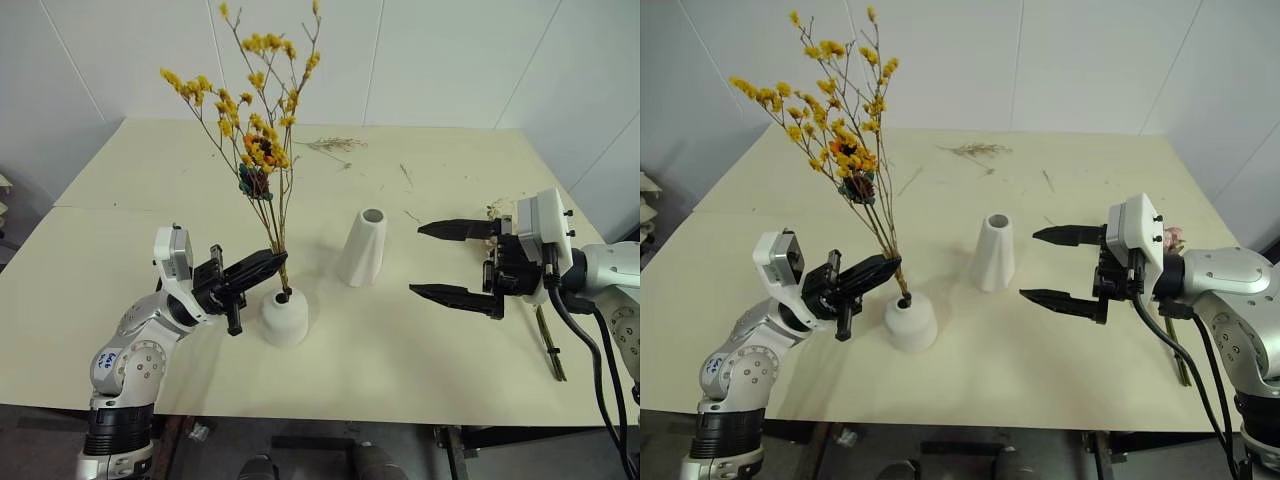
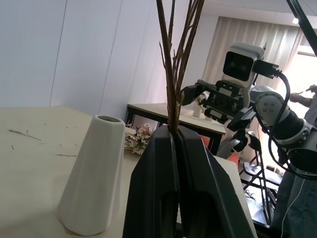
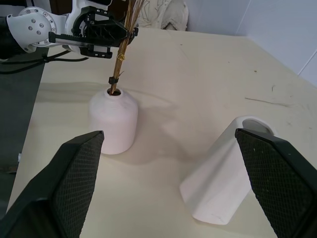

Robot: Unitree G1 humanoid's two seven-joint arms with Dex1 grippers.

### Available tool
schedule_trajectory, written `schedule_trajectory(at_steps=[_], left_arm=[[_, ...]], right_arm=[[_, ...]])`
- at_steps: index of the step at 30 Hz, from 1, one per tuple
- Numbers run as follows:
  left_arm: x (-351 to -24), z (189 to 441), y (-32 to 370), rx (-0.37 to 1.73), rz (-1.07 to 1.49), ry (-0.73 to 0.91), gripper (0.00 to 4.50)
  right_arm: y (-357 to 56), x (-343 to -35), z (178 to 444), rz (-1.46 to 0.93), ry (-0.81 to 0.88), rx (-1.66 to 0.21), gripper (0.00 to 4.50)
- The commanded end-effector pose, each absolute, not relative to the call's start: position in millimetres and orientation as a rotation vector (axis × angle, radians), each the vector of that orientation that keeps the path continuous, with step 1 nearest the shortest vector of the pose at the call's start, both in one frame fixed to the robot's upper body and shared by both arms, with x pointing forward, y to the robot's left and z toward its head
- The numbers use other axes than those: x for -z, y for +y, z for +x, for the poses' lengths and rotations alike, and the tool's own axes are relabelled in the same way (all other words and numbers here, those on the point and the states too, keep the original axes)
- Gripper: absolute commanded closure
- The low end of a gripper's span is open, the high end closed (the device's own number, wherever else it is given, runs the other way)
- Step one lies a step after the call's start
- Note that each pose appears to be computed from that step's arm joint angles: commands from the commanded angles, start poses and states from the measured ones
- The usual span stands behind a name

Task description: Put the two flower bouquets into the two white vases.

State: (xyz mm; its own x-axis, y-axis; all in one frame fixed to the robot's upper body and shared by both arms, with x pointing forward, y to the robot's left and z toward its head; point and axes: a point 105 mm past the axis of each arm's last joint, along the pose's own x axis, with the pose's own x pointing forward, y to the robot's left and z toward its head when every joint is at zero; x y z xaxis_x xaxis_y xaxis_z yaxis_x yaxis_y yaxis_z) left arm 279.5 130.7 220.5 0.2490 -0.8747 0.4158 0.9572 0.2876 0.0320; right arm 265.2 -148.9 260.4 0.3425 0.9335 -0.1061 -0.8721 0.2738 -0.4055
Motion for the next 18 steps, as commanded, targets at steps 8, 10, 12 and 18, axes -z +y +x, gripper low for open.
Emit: schedule_trajectory(at_steps=[8, 10, 12, 18], left_arm=[[-228.7, 282.3, 136.7, 1.232, -0.239, -0.437, 4.47], [-229.5, 282.1, 137.8, 1.237, -0.223, -0.439, 4.47], [-228.2, 281.8, 138.7, 1.24, -0.219, -0.432, 4.47], [-230.9, 284.1, 143.2, 1.224, -0.245, -0.432, 4.47]], right_arm=[[-152.4, -269.8, 259.4, -0.473, -0.198, -1.207, 0.0], [-152.6, -269.8, 259.8, -0.472, -0.199, -1.205, 0.0], [-152.6, -269.8, 259.9, -0.471, -0.2, -1.204, 0.0], [-153.8, -268.7, 260.8, -0.47, -0.201, -1.199, 0.0]])
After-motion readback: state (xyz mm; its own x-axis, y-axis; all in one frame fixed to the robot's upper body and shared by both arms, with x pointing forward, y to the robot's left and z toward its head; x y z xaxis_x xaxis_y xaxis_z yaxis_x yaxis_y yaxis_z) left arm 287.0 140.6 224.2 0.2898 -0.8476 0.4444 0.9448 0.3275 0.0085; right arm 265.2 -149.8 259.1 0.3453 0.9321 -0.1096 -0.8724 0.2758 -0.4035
